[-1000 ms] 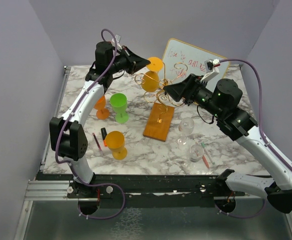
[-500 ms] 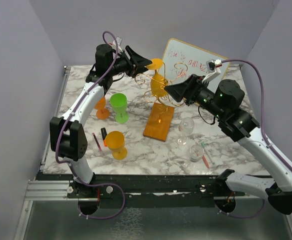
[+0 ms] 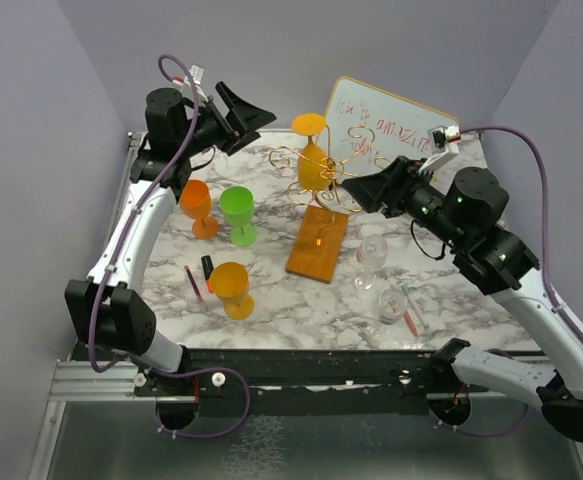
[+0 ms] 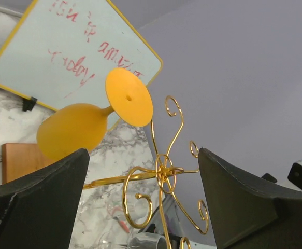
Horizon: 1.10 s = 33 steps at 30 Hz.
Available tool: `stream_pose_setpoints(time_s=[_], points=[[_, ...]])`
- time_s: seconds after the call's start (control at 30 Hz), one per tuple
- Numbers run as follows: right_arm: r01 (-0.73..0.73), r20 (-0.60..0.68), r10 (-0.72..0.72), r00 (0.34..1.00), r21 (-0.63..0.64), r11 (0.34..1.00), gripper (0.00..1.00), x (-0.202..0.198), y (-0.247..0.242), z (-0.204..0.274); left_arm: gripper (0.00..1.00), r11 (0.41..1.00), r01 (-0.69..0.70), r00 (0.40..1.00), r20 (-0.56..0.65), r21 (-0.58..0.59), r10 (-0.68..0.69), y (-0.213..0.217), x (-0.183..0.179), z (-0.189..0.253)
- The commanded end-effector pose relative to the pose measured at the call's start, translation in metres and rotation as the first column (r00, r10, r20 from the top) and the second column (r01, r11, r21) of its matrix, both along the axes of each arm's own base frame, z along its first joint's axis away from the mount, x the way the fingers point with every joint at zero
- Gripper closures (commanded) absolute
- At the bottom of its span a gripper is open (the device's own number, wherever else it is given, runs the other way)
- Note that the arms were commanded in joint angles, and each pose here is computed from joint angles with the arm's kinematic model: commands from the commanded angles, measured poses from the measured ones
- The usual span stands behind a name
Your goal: Place the wine glass upside down on the wine glass rack
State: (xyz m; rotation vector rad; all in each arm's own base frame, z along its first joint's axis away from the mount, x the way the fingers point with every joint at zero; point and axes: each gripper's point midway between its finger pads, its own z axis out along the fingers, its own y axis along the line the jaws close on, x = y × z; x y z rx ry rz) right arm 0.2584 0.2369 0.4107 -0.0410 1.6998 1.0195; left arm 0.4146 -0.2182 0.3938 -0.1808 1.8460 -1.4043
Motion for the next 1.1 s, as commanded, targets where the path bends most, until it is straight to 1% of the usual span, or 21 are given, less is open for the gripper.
stream_pose_setpoints(time_s=[0.0, 0.07, 0.13, 0.2, 0.27, 0.37, 0.5, 0.63, 0.7, 0.77, 0.87, 1.0, 1.07], points=[[0.03, 0.07, -0.024, 0.997, -0.09, 0.996, 0.33, -0.019, -0.026, 0.02, 0.12, 0.973, -0.155, 0.988, 0.049, 0.173, 0.148, 0.044, -0.013, -0.003], [0.086, 0.085, -0.075, 0.994, -0.133, 0.987, 0.32, -0.024, -0.045, 0.023, 0.08, 0.924, -0.265, 0.963, 0.115, 0.277, 0.242, 0.068, -0.021, 0.0], [0.151, 0.082, -0.139, 0.987, -0.174, 0.973, 0.32, -0.028, -0.064, 0.022, 0.01, 0.867, -0.355, 0.933, 0.182, 0.349, 0.309, 0.089, -0.035, 0.005], [0.202, 0.071, -0.191, 0.979, -0.214, 0.956, 0.32, -0.032, -0.08, 0.017, 0.01, 0.82, -0.411, 0.909, 0.247, 0.397, 0.336, 0.105, -0.053, 0.009], [0.237, 0.049, -0.232, 0.972, -0.261, 0.936, 0.31, -0.033, -0.092, 0.006, 0.01, 0.794, -0.437, 0.894, 0.3, 0.423, 0.333, 0.114, -0.073, 0.011], [0.292, 0.003, -0.309, 0.951, -0.338, 0.895, 0.31, -0.032, -0.109, -0.016, 0.01, 0.779, -0.446, 0.885, 0.348, 0.441, 0.31, 0.12, -0.101, 0.011], [0.382, -0.059, -0.444, 0.894, -0.416, 0.825, 0.32, -0.03, -0.133, -0.048, 0.01, 0.772, -0.448, 0.88, 0.377, 0.451, 0.29, 0.123, -0.125, 0.005], [0.439, -0.104, -0.559, 0.823, -0.508, 0.741, 0.33, -0.027, -0.152, -0.089, 0.01, 0.765, -0.444, 0.882, 0.379, 0.467, 0.281, 0.125, -0.136, -0.009], [0.441, -0.133, -0.586, 0.799, -0.532, 0.723, 0.33, -0.025, -0.153, -0.108, 0.01, 0.753, -0.453, 0.88, 0.371, 0.477, 0.295, 0.129, -0.137, -0.018], [0.422, -0.174, -0.585, 0.792, -0.536, 0.731, 0.33, -0.023, -0.146, -0.129, 0.01, 0.739, -0.466, 0.877, 0.364, 0.487, 0.314, 0.133, -0.134, -0.027], [0.371, -0.258, -0.56, 0.787, -0.527, 0.765, 0.35, -0.018, -0.126, -0.161, 0.01, 0.725, -0.491, 0.865, 0.369, 0.483, 0.34, 0.137, -0.13, -0.034], [0.362, -0.336, -0.554, 0.762, -0.488, 0.794, 0.4, -0.006, -0.105, -0.191, 0.01, 0.73, -0.51, 0.853, 0.379, 0.456, 0.359, 0.137, -0.124, -0.04], [0.372, -0.357, -0.56, 0.747, -0.474, 0.798, 0.43, 0.0, -0.099, -0.202, 0.01, 0.732, -0.514, 0.85, 0.378, 0.447, 0.366, 0.136, -0.121, -0.044]])
